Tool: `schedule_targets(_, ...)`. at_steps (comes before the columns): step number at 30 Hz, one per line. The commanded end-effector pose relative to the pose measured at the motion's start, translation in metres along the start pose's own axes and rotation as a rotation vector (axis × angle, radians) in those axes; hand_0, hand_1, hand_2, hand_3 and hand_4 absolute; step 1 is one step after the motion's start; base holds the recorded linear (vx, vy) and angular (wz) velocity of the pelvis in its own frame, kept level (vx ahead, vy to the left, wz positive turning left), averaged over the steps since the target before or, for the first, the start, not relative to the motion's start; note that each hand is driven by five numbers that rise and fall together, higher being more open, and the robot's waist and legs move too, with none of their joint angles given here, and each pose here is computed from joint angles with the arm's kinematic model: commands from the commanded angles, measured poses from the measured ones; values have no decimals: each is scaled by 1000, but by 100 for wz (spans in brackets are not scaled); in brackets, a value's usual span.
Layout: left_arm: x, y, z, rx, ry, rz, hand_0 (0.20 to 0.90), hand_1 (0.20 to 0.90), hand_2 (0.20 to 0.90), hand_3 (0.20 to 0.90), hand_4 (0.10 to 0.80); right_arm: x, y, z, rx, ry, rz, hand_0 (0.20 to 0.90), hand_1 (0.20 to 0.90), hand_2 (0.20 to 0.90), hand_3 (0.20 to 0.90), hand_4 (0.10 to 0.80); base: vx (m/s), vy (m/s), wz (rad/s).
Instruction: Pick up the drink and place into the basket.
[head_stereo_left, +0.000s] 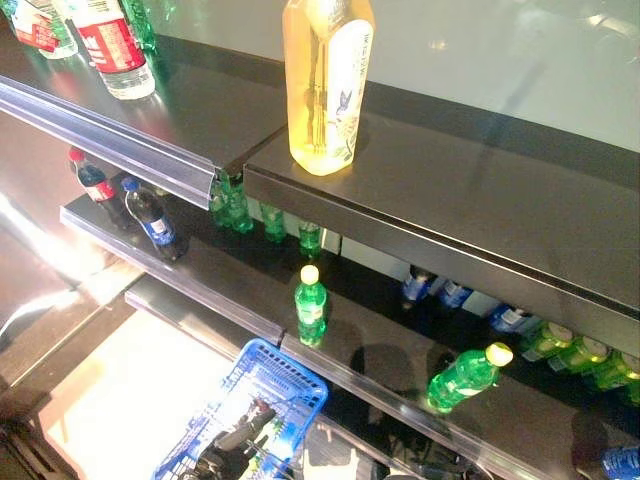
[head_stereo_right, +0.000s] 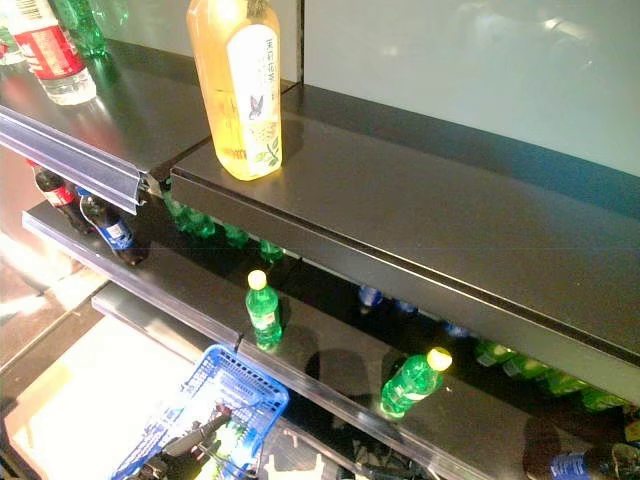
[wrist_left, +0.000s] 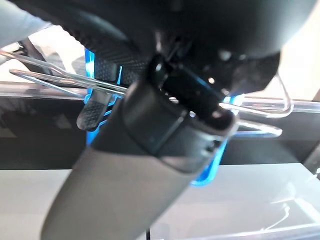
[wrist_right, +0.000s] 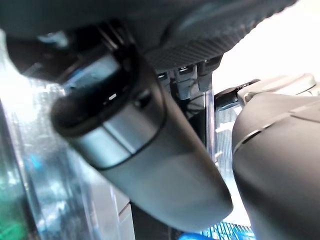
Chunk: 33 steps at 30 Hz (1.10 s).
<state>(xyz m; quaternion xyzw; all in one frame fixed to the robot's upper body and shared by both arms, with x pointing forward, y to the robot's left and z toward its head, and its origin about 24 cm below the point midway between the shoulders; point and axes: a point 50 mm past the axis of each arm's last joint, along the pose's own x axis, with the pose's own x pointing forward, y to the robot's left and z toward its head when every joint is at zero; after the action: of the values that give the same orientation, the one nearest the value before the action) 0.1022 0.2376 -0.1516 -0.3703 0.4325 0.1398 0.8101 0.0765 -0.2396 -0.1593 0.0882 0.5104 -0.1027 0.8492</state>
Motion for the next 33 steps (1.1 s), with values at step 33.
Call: schedule_targets(33,7,-30,58,120,-158,-170,300,300,300,200,100,5,-7,74,-33,-282,-29,900,900,900,900,800,-138,21,-34)
